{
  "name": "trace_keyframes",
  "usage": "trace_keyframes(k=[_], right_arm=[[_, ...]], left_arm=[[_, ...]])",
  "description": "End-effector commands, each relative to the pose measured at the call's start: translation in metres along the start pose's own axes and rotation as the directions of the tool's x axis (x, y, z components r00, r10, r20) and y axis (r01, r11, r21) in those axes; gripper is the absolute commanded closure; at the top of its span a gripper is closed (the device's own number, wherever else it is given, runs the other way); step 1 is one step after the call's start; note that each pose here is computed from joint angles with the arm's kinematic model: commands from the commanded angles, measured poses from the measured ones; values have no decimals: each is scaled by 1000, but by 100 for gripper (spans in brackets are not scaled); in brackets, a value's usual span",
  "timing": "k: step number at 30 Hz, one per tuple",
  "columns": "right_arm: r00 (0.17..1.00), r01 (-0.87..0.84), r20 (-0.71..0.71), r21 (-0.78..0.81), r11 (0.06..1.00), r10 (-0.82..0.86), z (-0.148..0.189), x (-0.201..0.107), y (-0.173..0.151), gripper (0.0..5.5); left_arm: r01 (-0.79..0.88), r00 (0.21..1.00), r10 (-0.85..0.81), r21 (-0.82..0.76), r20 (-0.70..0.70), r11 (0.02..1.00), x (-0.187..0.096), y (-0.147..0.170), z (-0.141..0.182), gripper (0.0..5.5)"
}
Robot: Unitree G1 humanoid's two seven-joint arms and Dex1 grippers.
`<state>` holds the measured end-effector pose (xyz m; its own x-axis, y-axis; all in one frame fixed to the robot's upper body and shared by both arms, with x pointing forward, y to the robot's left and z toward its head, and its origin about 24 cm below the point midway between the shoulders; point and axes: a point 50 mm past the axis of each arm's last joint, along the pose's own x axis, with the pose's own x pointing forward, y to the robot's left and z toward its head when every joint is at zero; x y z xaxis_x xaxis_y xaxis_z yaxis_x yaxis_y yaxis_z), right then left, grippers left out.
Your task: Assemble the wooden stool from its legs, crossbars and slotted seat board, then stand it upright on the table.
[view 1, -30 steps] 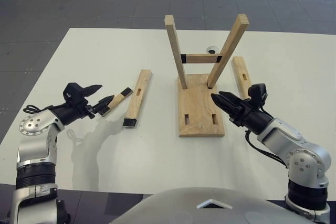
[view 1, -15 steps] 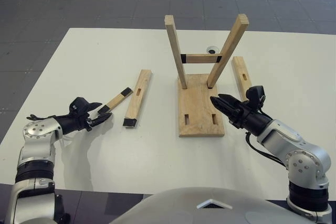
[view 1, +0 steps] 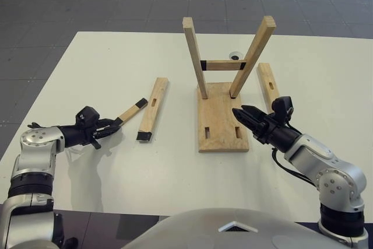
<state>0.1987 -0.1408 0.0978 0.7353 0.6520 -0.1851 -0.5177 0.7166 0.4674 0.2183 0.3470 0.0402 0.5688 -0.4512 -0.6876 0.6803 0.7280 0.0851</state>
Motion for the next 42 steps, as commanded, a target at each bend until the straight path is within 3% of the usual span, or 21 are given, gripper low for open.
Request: trace_keyframes(k=[1, 5, 8, 14, 16, 19, 24, 36, 42], right_arm=[[1000, -1, 30, -23, 1000, 1, 7, -1, 3, 324], [999, -8, 45, -21, 1000, 9, 11, 1, 3, 324], [998, -10, 59, -12, 1000, 11, 16, 1, 1, 324], [984, -77, 173, 185, 980, 45, 35, 6, 3, 324], [982, -100, 182, 236, 966, 57, 37, 10, 5, 324], [981, -127, 184, 349, 929, 65, 33, 20, 9, 268], [966, -201, 241, 486, 850, 91, 33, 40, 18, 187], [954, -267, 237, 401, 877, 182, 38, 74, 33, 184], [949, -285, 243, 399, 872, 199, 37, 80, 37, 275]], left_arm=[[18, 994, -13, 43, -105, 999, 5, -10, -17, 418], [-82, 985, 83, -14, 152, 997, 9, -4, 15, 418], [-154, 932, 150, -13, 331, 988, 3, -5, 34, 418], [-199, 841, 147, 45, 520, 979, -10, -45, 78, 419], [-167, 841, 83, 110, 534, 980, -11, -68, 88, 419], [-92, 839, -13, 166, 543, 982, -4, -93, 97, 419], [-71, 804, -60, 196, 591, 978, 12, -102, 116, 419], [5, 779, -146, 226, 610, 974, 31, -120, 132, 419], [13, 772, -157, 232, 615, 973, 31, -122, 135, 419]])
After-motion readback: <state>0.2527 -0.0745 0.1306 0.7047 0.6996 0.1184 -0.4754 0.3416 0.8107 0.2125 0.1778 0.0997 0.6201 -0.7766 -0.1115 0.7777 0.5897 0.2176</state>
